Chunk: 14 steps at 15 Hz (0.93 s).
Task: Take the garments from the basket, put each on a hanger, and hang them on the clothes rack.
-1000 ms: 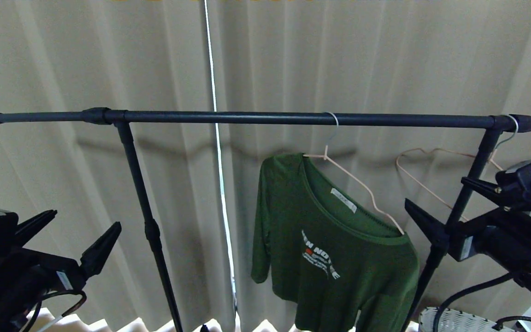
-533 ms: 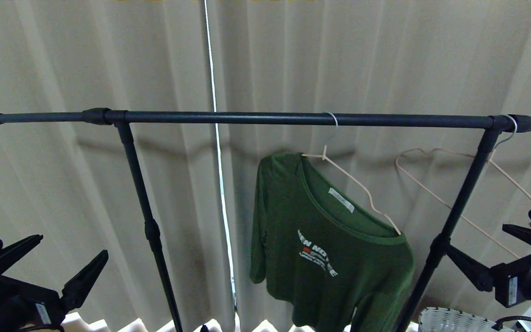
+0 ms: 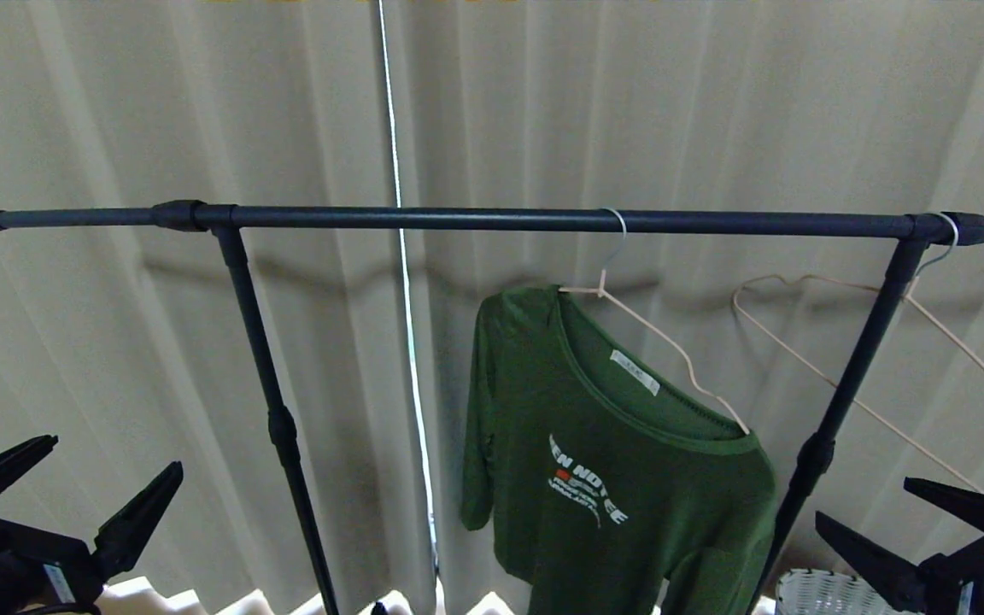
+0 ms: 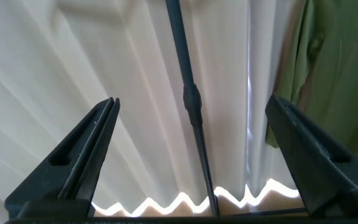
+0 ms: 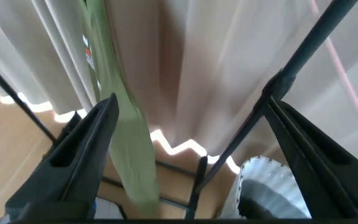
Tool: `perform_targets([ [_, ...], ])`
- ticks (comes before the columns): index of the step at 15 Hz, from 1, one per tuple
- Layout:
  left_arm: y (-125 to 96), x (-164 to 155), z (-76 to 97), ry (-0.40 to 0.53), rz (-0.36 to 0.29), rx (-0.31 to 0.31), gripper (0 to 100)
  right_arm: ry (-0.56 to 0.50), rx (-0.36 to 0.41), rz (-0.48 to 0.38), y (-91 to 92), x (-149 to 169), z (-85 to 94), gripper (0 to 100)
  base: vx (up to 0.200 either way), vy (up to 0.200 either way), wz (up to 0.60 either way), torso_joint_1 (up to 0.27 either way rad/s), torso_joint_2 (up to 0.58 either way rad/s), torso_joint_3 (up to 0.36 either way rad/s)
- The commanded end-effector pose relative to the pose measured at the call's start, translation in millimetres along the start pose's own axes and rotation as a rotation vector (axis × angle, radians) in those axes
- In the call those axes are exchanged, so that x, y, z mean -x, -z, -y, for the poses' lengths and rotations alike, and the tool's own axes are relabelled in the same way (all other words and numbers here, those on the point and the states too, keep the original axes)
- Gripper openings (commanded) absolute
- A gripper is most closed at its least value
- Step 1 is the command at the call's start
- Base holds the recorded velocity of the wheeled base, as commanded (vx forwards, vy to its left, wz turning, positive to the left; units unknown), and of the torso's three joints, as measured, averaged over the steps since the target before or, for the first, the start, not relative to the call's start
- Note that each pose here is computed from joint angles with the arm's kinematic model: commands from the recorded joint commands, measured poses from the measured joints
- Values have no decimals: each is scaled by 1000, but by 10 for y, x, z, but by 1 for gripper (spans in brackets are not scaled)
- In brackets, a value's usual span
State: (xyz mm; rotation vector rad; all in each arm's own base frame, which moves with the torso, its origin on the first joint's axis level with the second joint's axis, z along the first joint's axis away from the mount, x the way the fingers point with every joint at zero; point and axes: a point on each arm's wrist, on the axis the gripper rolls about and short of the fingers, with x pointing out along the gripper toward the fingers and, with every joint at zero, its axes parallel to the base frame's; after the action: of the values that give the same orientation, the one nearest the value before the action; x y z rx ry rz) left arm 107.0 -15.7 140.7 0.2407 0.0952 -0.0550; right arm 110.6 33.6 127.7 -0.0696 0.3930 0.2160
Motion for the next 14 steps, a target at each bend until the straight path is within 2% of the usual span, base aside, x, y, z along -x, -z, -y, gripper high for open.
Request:
perform_targets([
  [1,1,-7,1,0,-3,0,100,0,16,-21,54,1,0,100,0,0,0,0,0,0],
  [4,18,-20,9,7,-15,-2,100,1,69,-52,136,6,2,100,0,0,0,0,0,0],
  [10,26,-29,15,12,-22,-3,100,0,75,-97,270,29,6,100,0,0,0,0,0,0],
  [14,34,-26,17,13,-25,-5,100,5,77,-115,304,35,10,100,-200,0,0,10,6,-2],
])
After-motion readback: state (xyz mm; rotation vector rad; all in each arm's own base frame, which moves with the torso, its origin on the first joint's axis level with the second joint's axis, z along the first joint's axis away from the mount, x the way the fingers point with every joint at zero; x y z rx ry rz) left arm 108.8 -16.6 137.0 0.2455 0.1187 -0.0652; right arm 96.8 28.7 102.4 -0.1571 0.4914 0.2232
